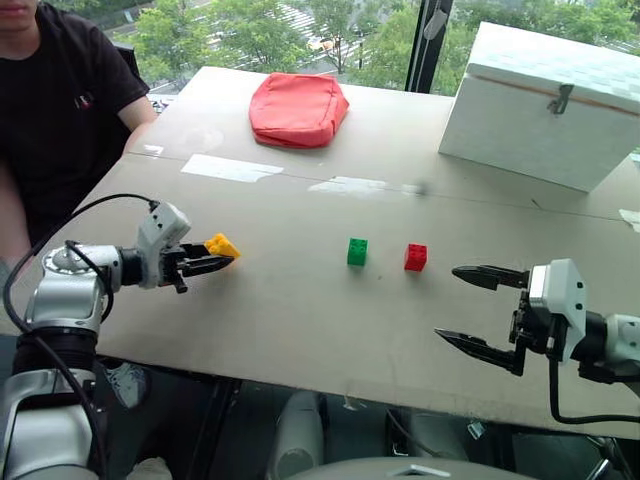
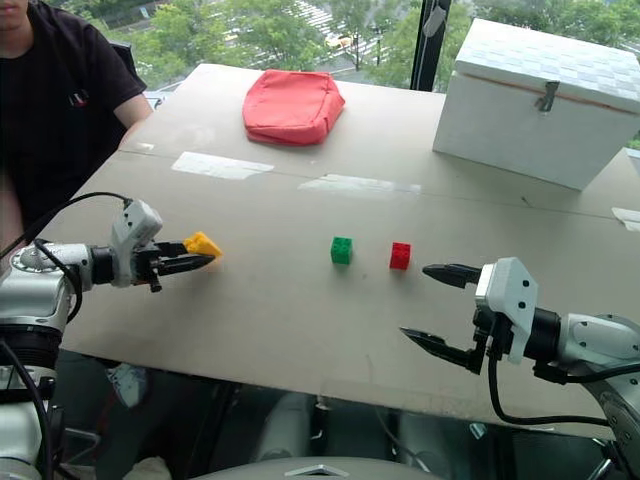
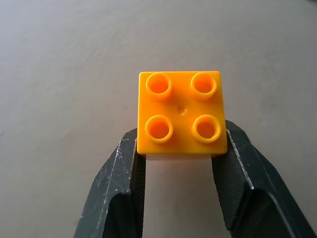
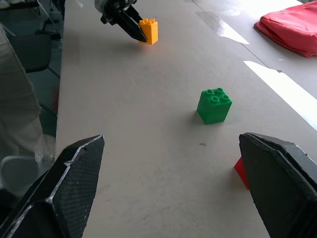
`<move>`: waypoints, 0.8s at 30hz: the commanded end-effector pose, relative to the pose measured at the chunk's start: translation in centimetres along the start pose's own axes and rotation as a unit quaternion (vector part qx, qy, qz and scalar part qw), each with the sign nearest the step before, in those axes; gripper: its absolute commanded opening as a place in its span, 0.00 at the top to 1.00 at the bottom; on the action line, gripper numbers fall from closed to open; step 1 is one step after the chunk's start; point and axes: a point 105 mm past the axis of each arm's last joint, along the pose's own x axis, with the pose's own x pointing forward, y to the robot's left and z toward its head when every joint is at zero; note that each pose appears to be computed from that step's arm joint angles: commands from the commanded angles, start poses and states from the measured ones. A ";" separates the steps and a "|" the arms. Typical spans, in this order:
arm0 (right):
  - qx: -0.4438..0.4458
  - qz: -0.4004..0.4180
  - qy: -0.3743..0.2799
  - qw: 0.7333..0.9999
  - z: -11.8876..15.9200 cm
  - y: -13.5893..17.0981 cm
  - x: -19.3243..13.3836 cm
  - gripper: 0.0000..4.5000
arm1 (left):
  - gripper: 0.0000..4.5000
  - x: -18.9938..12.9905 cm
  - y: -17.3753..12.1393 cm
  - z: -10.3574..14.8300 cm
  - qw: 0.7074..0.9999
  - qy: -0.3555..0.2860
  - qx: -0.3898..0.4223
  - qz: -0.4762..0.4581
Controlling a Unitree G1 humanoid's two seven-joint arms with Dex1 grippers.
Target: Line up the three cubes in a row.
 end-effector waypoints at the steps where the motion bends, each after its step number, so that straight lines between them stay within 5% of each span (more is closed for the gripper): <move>1: -0.013 -0.008 -0.020 1.000 1.2 0.1 -0.3 0.00 | 0.72 2.2 -0.9 2.9 0.995 -0.015 0.065 -0.072; 8: -0.008 -0.008 -0.027 1.000 1.5 0.2 -0.9 0.00 | 0.72 5.4 -0.2 3.7 0.978 0.037 0.151 -0.139; 24: -0.017 -0.029 -0.016 0.999 1.4 0.2 -1.2 0.00 | 0.72 9.1 -1.4 5.6 0.955 0.040 0.214 -0.199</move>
